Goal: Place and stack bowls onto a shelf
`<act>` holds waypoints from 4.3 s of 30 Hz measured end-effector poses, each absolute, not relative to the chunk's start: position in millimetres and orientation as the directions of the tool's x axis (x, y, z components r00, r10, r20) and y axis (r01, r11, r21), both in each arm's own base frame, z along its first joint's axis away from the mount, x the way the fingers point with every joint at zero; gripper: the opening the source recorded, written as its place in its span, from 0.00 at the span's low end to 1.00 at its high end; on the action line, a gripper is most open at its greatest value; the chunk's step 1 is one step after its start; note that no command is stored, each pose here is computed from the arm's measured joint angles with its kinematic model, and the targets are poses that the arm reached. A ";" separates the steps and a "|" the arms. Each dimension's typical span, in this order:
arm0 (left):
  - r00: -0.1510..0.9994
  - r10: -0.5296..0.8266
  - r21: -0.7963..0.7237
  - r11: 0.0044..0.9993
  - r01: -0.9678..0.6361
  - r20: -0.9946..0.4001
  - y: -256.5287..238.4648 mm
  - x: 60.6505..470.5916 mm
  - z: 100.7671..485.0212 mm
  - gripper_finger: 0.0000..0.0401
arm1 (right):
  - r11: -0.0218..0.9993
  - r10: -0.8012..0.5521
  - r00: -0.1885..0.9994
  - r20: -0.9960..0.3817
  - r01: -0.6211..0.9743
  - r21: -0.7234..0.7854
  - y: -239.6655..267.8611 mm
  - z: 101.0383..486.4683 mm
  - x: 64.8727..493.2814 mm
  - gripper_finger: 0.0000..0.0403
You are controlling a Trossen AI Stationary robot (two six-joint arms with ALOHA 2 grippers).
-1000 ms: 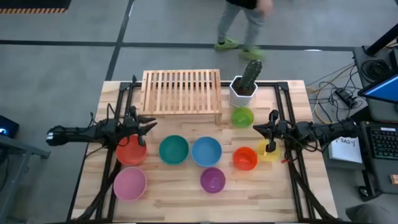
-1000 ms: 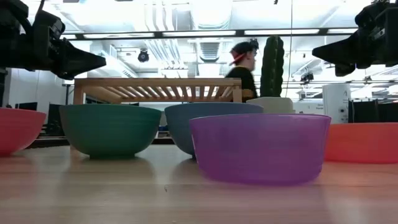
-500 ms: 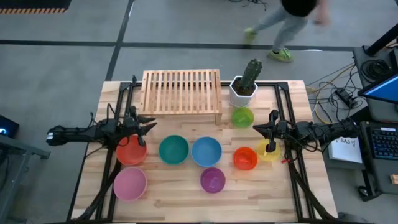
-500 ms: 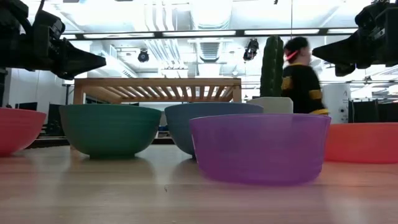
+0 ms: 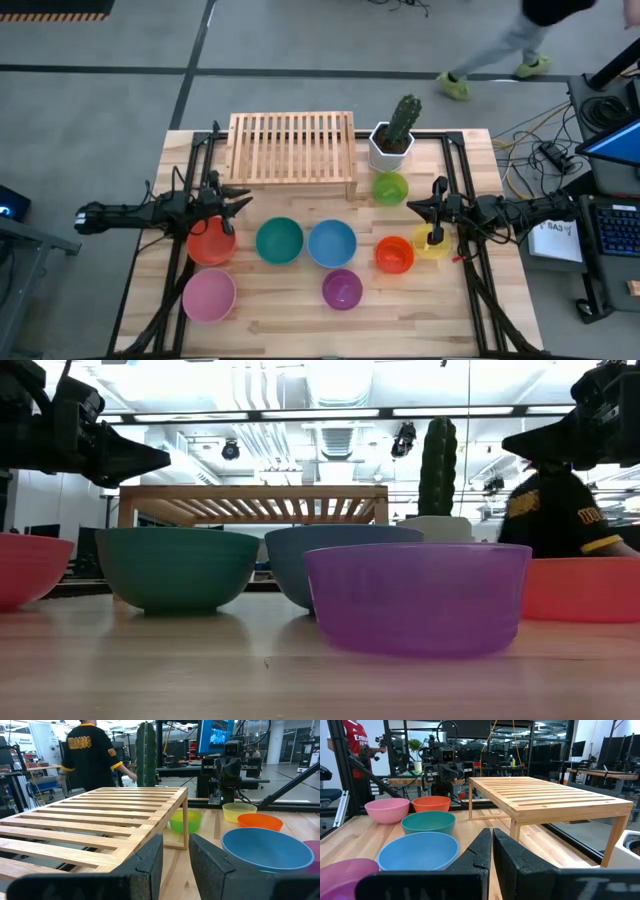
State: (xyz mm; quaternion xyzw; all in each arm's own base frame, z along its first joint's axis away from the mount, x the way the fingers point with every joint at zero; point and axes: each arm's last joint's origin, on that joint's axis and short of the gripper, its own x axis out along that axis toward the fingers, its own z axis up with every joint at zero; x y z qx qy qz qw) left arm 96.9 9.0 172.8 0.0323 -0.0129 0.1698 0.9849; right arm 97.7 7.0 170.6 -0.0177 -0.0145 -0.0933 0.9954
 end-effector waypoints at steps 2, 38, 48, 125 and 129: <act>0.942 0.333 0.059 0.940 -0.335 0.036 9.0 96.9 172.8 0.19 | 0.982 -0.185 0.982 0.032 0.186 -0.032 7.0 170.6 97.7 0.02; 0.942 0.334 0.059 0.940 -0.335 0.037 9.0 96.8 172.8 0.19 | 0.982 -0.187 0.973 0.134 0.187 0.009 6.8 180.9 96.8 0.02; 0.923 0.315 -0.505 0.847 -0.168 0.221 8.4 94.5 191.5 0.19 | 0.961 -0.191 0.940 0.284 0.119 0.250 7.3 197.5 99.4 0.02; 0.988 -0.026 -0.010 1.000 0.025 -0.152 -2.1 112.7 274.2 0.19 | 0.948 -0.181 0.588 -0.788 -0.107 -0.299 123.0 242.0 398.8 0.02; 0.989 -0.026 -0.010 1.000 0.025 -0.145 -2.1 112.8 275.0 0.19 | 0.963 -0.182 0.591 -0.786 -0.053 -0.263 122.2 242.4 399.3 0.03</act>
